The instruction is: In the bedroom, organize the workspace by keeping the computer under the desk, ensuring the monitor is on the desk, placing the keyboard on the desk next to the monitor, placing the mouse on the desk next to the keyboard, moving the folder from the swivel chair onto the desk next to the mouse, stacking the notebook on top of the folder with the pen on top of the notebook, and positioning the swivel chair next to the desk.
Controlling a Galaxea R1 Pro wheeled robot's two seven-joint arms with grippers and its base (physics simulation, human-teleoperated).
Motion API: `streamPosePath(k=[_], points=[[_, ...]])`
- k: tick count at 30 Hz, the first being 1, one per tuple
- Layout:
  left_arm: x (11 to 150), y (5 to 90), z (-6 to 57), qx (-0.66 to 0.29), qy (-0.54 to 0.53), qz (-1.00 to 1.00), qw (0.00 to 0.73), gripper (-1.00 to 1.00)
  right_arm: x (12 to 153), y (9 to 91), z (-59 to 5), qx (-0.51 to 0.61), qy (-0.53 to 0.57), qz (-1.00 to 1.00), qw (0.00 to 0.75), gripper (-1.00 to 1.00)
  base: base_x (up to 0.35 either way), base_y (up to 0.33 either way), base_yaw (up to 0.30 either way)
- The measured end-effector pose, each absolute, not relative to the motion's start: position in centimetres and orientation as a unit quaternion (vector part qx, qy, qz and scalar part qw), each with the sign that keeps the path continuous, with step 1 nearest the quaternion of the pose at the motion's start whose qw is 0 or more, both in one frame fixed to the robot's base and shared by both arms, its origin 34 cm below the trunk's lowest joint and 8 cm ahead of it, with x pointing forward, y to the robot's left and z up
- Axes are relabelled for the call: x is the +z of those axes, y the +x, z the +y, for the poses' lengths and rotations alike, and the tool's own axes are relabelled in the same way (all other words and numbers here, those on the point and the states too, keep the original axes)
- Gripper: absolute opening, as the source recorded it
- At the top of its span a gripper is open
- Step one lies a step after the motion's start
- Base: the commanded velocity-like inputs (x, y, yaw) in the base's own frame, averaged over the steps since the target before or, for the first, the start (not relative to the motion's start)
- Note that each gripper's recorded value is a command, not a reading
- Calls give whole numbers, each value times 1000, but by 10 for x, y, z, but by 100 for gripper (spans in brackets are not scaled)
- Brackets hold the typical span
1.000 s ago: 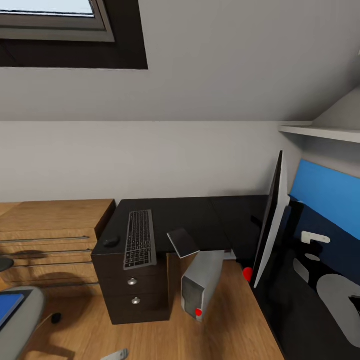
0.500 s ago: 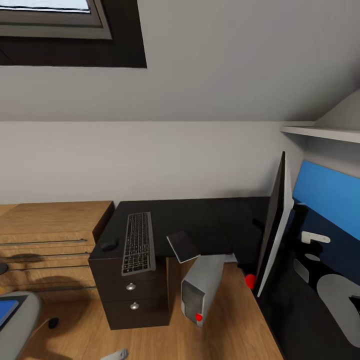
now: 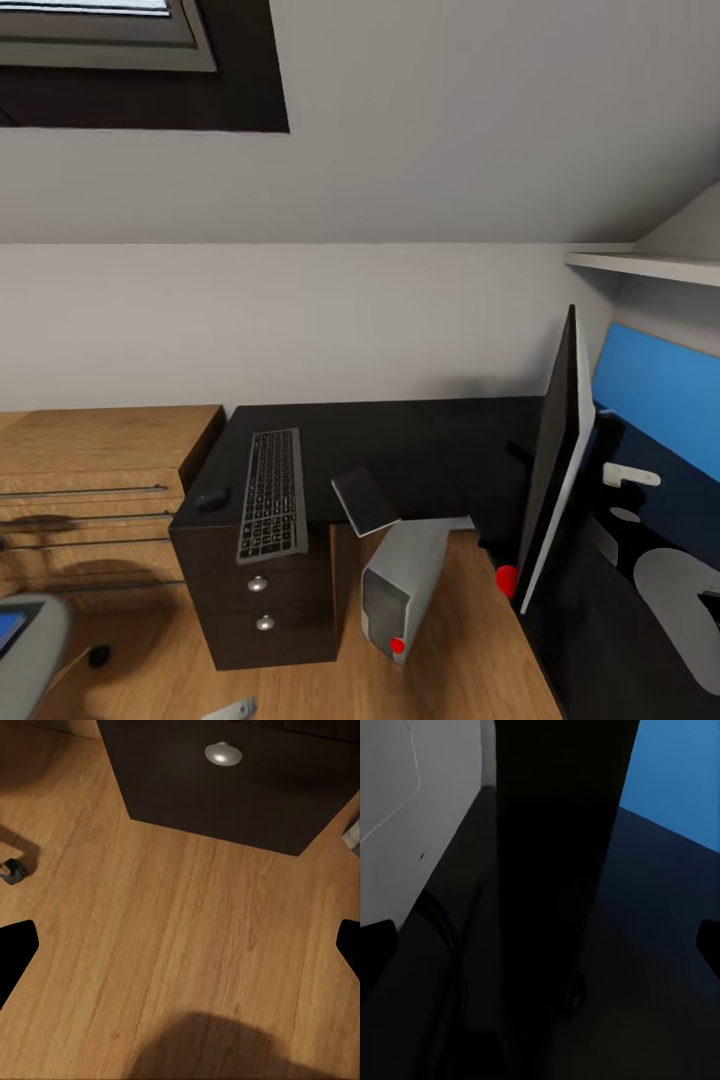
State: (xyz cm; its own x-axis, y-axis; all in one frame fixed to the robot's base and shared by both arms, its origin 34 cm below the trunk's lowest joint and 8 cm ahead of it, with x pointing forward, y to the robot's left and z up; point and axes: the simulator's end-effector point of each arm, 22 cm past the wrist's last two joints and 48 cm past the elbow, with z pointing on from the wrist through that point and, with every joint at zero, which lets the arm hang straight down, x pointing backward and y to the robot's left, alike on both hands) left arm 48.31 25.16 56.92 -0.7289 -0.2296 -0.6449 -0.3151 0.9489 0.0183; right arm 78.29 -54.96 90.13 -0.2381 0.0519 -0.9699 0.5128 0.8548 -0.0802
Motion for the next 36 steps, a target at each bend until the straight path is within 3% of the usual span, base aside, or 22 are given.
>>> streamPosePath(k=[36], points=[[569,483,252,63,-147,928,338,100,901,783,-550,-196,185,762,589,100,59,-39,0]])
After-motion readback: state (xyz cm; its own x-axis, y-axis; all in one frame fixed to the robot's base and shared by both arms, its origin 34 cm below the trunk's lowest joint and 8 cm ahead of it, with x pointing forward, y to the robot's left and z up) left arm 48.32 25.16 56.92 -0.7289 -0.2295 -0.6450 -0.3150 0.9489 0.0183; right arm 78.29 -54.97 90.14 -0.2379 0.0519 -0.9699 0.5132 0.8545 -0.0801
